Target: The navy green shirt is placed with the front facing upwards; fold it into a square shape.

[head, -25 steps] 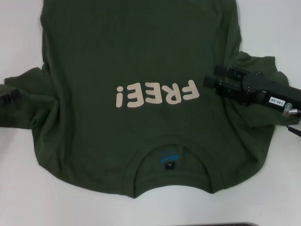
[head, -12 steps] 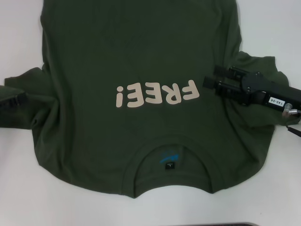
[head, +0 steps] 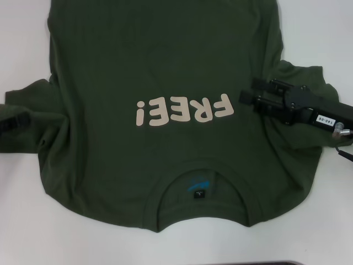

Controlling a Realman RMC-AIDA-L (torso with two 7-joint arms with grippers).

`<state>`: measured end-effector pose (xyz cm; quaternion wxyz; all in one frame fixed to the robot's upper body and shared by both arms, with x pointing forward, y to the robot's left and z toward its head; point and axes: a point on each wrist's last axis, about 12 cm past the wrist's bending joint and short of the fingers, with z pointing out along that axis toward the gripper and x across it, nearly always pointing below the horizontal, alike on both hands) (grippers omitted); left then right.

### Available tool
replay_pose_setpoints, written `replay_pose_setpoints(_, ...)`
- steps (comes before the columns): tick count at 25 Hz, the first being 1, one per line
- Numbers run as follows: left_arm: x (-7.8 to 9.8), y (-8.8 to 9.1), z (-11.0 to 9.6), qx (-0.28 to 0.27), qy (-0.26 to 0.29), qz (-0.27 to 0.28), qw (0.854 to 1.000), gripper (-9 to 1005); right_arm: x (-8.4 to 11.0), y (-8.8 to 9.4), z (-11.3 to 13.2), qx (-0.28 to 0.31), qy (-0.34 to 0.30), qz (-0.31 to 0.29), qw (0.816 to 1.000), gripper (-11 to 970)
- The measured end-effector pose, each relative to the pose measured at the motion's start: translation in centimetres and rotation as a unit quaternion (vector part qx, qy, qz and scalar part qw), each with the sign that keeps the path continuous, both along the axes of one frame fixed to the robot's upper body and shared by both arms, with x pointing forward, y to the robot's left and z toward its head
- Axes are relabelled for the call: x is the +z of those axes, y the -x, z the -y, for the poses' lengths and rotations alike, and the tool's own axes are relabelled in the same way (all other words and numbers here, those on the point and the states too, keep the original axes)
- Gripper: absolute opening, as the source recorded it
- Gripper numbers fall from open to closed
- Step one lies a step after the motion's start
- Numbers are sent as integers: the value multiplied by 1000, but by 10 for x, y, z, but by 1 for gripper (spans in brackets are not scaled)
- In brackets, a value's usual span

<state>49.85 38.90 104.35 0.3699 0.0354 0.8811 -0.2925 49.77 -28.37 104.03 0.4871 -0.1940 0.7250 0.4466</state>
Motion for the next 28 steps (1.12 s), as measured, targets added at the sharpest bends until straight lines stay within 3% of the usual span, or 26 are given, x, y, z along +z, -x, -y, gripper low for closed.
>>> replay_pose_setpoints(8, 3, -2, 2, -5, 3, 3, 1000, 423, 1, 0, 0, 3, -2, 2, 1000, 726)
replay_pose_setpoints(21, 10, -10, 10, -17, 27, 5, 999, 5, 1, 0, 0, 1, -1, 2, 1000, 726)
replay_pose_setpoints(28, 22, -20, 27, -48, 63, 14, 997, 5, 1, 0, 0, 1, 0, 4, 1000, 726)
